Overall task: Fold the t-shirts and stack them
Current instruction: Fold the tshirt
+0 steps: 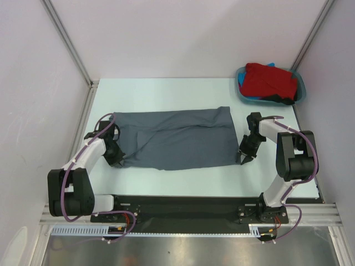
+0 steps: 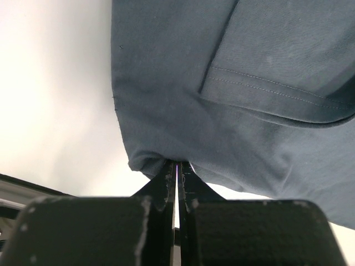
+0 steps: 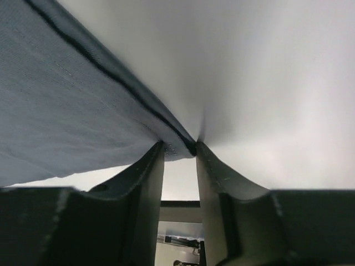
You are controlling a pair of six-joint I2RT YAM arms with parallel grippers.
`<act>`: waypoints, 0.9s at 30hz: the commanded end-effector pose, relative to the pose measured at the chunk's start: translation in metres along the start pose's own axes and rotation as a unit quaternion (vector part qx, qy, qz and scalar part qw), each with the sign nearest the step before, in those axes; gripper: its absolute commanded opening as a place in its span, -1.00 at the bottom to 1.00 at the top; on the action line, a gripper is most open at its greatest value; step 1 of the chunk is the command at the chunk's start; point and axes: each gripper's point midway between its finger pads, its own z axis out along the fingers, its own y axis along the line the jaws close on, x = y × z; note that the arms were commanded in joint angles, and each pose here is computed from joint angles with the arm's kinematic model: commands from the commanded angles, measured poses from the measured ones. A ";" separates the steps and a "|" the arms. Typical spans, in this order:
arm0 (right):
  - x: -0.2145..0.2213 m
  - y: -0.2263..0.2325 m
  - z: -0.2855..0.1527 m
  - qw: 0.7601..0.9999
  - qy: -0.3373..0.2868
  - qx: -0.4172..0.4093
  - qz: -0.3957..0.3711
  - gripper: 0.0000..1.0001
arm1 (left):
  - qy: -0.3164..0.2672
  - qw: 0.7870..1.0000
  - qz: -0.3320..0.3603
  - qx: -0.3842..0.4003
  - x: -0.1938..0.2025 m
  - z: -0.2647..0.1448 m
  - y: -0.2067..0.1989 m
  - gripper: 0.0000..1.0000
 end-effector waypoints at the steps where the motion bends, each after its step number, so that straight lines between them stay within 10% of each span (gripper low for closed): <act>1: -0.003 0.003 0.008 1.000 -0.005 -0.005 0.001 -0.33 | -0.022 1.000 0.008 0.020 -0.013 -0.010 -0.007 -0.99; 13: -0.007 0.014 0.001 0.999 -0.015 -0.033 -0.021 -1.00 | -0.024 0.999 0.008 0.027 -0.015 -0.017 -0.010 -0.99; 27: -0.050 0.065 -0.061 0.992 -0.053 -0.096 -0.068 -1.00 | -0.032 0.998 0.022 0.041 -0.055 -0.071 -0.034 -0.99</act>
